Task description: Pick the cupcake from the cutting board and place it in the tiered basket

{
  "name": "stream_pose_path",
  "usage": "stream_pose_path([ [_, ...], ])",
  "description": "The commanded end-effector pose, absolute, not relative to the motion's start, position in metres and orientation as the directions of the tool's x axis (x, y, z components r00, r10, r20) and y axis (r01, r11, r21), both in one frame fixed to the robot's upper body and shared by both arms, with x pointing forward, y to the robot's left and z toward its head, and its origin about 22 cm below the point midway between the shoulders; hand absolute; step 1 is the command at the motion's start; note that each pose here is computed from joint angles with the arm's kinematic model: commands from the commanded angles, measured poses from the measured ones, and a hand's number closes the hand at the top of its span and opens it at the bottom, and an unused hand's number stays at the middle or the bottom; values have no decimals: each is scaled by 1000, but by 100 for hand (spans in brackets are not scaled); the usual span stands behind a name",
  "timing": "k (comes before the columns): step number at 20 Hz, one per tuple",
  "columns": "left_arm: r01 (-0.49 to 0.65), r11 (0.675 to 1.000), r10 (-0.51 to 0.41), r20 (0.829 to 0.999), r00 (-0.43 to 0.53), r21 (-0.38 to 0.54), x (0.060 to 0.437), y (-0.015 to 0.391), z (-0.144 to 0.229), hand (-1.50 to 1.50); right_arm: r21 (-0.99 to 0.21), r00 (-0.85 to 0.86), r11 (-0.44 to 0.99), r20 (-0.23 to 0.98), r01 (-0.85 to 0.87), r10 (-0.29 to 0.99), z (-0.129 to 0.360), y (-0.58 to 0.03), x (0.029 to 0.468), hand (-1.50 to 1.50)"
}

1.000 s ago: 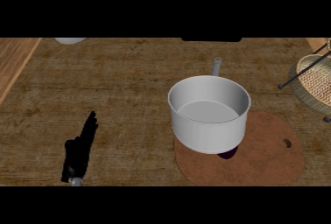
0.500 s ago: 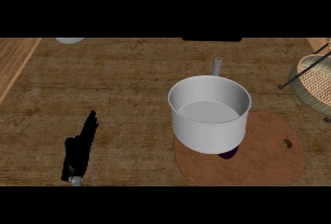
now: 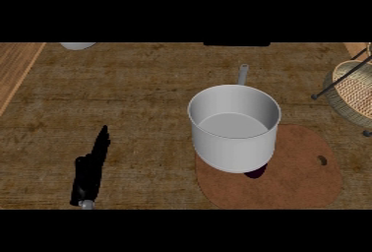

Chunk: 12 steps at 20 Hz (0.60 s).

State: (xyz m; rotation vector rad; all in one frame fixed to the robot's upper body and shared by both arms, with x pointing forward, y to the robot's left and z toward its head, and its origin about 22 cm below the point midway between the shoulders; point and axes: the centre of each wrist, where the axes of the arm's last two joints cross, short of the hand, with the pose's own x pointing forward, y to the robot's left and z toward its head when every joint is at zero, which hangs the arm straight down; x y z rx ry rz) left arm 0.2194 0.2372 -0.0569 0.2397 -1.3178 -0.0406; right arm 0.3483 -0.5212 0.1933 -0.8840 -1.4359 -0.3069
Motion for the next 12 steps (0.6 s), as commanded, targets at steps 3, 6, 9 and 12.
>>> stream_pose_path([
  [3, -106, 975, -162, 954, 253, 194, 213, 242, -53, 0, -224, 94, 464, 953, 857, 287, 235, -562, 309, -150],
  [6, -128, 972, -158, 953, 258, 196, 214, 253, -48, 0, -208, 124, 362, 963, 909, 241, 224, -587, 276, -150],
  [9, -132, 972, -154, 952, 263, 194, 217, 237, -57, 0, -180, 109, 331, 969, 926, 222, 243, -616, 232, -150],
  [12, -141, 971, -150, 950, 276, 194, 214, 244, -59, 0, -180, 120, 319, 973, 931, 197, 246, -640, 185, -150],
])
